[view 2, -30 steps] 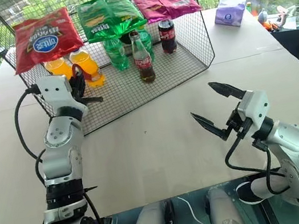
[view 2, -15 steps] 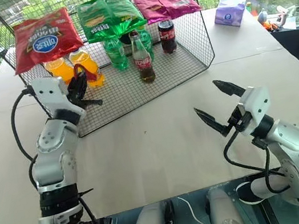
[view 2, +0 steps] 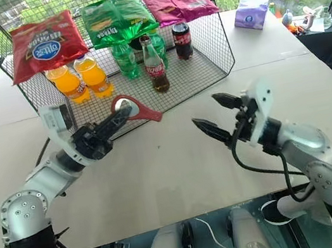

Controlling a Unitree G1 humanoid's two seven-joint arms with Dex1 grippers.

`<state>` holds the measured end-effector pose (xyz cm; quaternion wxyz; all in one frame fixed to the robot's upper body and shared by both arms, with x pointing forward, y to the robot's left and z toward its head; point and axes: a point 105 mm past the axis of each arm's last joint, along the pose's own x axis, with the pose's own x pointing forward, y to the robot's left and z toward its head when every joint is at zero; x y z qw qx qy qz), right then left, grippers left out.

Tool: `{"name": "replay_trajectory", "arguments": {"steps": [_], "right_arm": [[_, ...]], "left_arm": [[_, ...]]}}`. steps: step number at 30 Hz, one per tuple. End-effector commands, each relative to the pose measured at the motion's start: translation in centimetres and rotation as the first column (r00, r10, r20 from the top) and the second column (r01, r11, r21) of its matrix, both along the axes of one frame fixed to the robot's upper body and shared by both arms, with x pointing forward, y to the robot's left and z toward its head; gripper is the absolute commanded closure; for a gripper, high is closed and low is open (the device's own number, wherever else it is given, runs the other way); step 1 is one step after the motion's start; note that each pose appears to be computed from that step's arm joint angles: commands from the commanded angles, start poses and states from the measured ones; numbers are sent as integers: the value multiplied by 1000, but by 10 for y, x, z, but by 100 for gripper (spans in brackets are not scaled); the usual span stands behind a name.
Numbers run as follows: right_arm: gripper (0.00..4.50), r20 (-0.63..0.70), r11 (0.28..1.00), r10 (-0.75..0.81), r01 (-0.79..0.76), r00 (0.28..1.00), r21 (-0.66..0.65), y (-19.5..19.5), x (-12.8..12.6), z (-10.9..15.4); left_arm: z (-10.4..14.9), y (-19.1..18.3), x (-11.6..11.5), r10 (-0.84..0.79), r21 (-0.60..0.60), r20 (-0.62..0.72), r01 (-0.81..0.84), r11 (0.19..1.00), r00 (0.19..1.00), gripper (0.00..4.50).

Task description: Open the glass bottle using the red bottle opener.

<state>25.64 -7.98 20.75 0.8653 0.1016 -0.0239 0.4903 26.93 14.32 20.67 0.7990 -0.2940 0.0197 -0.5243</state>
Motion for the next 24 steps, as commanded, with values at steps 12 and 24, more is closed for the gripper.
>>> {"name": "replay_trajectory", "arguments": {"steps": [12, 24], "right_arm": [[0, -214, 927, 359, -322, 908, 190, 43, -15, 10], [127, -255, 906, 420, -386, 871, 175, 50, -16, 6]], "left_arm": [[11, -8, -12, -202, -20, 11, 202, 979, 979, 447], [9, -16, -18, -271, -7, 15, 272, 962, 962, 450]]}}
